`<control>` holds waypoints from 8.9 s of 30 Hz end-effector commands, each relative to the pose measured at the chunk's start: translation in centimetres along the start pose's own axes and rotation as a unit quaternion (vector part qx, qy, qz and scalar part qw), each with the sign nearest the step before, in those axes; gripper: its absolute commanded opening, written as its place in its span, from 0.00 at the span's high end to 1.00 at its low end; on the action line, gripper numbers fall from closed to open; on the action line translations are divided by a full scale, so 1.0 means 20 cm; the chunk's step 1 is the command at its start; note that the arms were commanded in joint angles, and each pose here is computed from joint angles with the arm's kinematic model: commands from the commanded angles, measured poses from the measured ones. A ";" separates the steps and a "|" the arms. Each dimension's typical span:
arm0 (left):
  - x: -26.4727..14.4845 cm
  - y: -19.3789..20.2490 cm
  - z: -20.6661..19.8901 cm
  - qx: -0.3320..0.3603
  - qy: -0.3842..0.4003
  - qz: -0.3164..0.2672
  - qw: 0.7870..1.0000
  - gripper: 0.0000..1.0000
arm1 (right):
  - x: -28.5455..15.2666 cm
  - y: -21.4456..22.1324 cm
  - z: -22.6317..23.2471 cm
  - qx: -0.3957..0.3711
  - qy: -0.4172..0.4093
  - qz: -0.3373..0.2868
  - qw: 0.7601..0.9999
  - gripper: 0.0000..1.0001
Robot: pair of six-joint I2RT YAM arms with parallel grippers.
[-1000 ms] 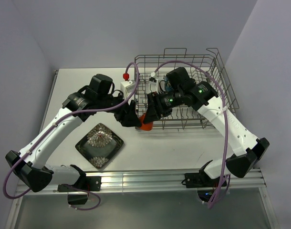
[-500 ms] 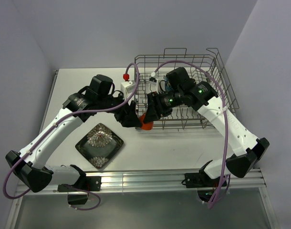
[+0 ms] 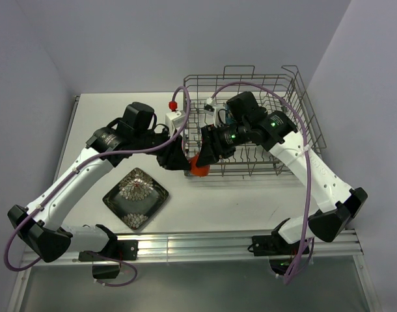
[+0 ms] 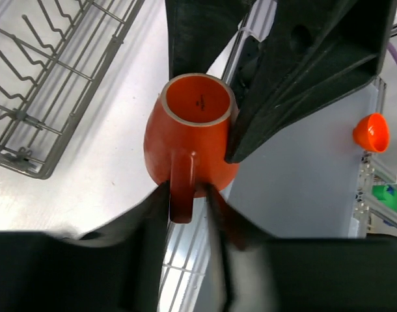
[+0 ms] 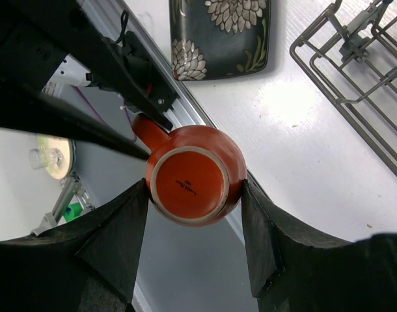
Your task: Load the mixed dishes into the dish rack
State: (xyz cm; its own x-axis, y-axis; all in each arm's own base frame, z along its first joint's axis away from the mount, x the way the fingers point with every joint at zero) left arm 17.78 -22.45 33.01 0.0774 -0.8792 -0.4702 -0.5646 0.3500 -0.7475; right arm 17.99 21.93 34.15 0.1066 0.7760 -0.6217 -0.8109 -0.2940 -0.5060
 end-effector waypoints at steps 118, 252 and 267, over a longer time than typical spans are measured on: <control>-0.42 -0.18 0.15 -0.093 -0.345 -0.164 0.919 0.01 | -0.04 -0.14 -0.37 0.083 0.203 -0.088 0.972 1.00; -0.45 0.60 0.69 -0.387 -0.542 -0.019 0.746 0.01 | -0.01 -0.37 -0.56 0.082 0.353 -0.152 0.919 0.11; -0.52 0.95 0.88 -0.574 -0.536 -0.036 0.617 0.01 | 0.08 -0.06 -0.24 0.026 0.158 -0.103 0.982 0.12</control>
State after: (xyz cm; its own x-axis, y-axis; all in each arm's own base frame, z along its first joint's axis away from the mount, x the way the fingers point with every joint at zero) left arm 20.71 -0.89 16.25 0.3100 0.0941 -0.9461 -0.7430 -0.5969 -0.3028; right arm 22.87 20.16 29.68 0.4607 0.4998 -0.7334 -0.8090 -0.1034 -0.5786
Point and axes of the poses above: each gripper's point midway between its finger pads, its own x axis out along the fingers, its own z axis along the line the jaws close on, y = z × x, the point moved 7 cm from there along -x, back along the fingers, and after that the axes turned 1 degree about x, right-handed, at the moved point
